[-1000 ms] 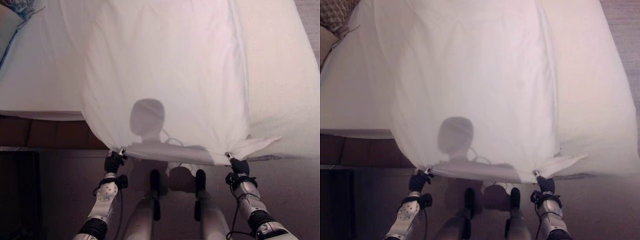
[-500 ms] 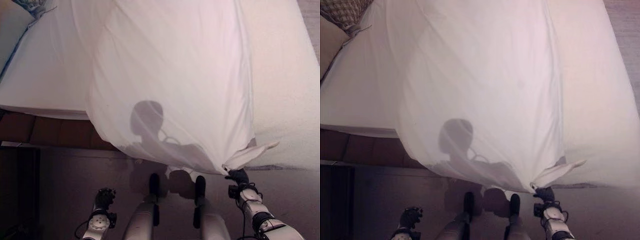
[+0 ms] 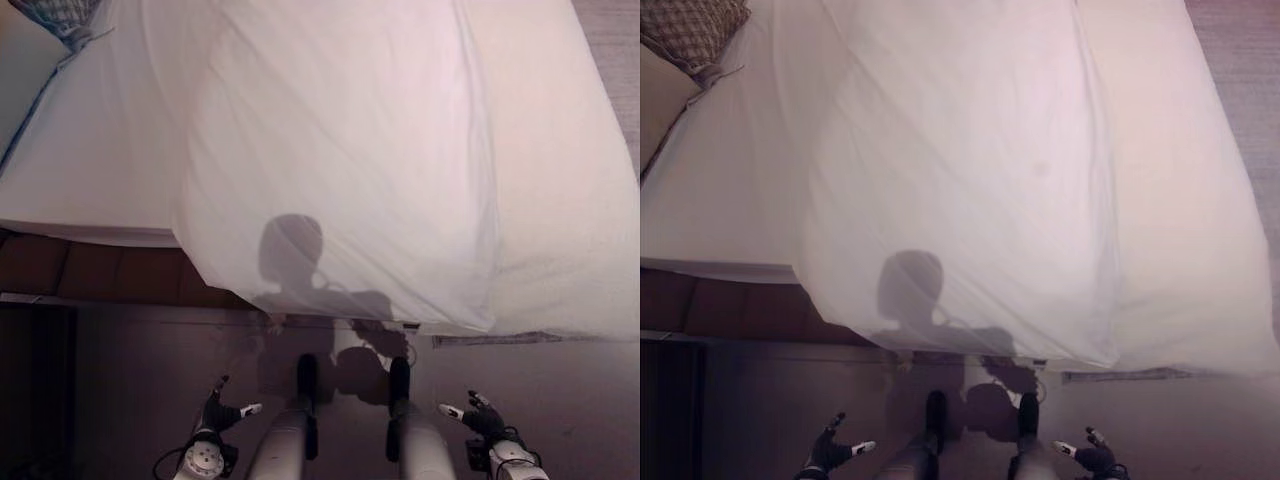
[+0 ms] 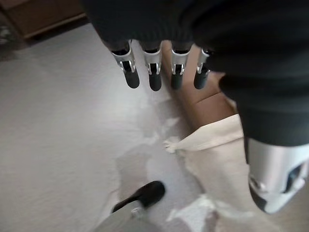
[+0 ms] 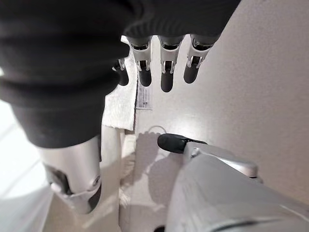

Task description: Make the bed

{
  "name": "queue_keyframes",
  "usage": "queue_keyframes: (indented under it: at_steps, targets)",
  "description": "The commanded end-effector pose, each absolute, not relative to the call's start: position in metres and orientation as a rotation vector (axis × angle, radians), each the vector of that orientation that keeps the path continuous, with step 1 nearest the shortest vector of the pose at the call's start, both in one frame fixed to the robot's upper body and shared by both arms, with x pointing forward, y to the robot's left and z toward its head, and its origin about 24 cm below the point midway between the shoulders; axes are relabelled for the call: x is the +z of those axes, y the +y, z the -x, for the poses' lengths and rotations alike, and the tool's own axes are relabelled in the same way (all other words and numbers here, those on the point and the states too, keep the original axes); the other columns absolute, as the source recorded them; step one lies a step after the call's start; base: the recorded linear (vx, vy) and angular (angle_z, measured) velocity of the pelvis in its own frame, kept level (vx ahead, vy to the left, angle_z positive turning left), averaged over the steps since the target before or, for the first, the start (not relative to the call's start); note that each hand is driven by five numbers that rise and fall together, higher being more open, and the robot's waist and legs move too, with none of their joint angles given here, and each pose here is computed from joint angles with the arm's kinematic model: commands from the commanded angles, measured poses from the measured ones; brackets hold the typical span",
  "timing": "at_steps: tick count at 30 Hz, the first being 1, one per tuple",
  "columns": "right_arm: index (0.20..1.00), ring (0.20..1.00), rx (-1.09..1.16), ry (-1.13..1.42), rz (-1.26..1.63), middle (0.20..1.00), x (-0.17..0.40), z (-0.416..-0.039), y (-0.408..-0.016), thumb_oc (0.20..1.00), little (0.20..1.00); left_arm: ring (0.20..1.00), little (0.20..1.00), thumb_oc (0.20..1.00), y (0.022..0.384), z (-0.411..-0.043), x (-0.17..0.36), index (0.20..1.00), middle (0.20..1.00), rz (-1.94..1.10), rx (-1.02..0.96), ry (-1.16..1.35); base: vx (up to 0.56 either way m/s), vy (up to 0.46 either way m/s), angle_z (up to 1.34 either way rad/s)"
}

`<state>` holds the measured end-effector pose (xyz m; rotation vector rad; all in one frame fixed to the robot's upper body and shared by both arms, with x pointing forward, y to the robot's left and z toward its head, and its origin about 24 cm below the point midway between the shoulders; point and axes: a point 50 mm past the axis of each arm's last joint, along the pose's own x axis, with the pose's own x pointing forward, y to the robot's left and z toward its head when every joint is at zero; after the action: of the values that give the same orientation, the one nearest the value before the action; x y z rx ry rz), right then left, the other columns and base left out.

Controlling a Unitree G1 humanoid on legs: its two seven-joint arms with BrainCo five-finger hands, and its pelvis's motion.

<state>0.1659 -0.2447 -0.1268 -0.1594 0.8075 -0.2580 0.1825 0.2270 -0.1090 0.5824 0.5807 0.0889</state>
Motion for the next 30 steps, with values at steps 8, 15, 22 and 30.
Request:
queue_keyframes:
  at_steps: [8, 15, 22, 30]
  targets:
    - [1.000, 1.000, 0.055, 0.342, 0.385, 1.000, -0.053, -0.225, -0.235, 1.000, 1.000, 1.000, 1.000, 1.000, 0.202, -0.236, -0.038, 1.000, 1.000, -0.425, -0.191, 0.171, 0.00, 0.002, -0.09]
    - [1.000, 1.000, 0.307, 0.142, 0.385, 1.000, 0.004, -0.283, -0.207, 1.000, 1.000, 1.000, 1.000, 1.000, 0.156, -0.290, 0.031, 1.000, 1.000, -0.397, -0.519, -0.073, -0.04, -0.004, -0.08]
    - [1.000, 1.000, 0.461, 0.069, 0.220, 1.000, 0.046, -0.331, -0.158, 1.000, 1.000, 1.000, 1.000, 1.000, 0.120, -0.333, 0.081, 1.000, 1.000, -0.382, -0.710, -0.128, -0.06, 0.007, 0.02]
    - [1.000, 1.000, 0.450, -0.007, 0.108, 1.000, 0.088, -0.365, -0.136, 1.000, 1.000, 1.000, 1.000, 1.000, 0.116, -0.366, 0.118, 1.000, 1.000, -0.383, -0.591, -0.199, -0.05, 0.027, 0.05]
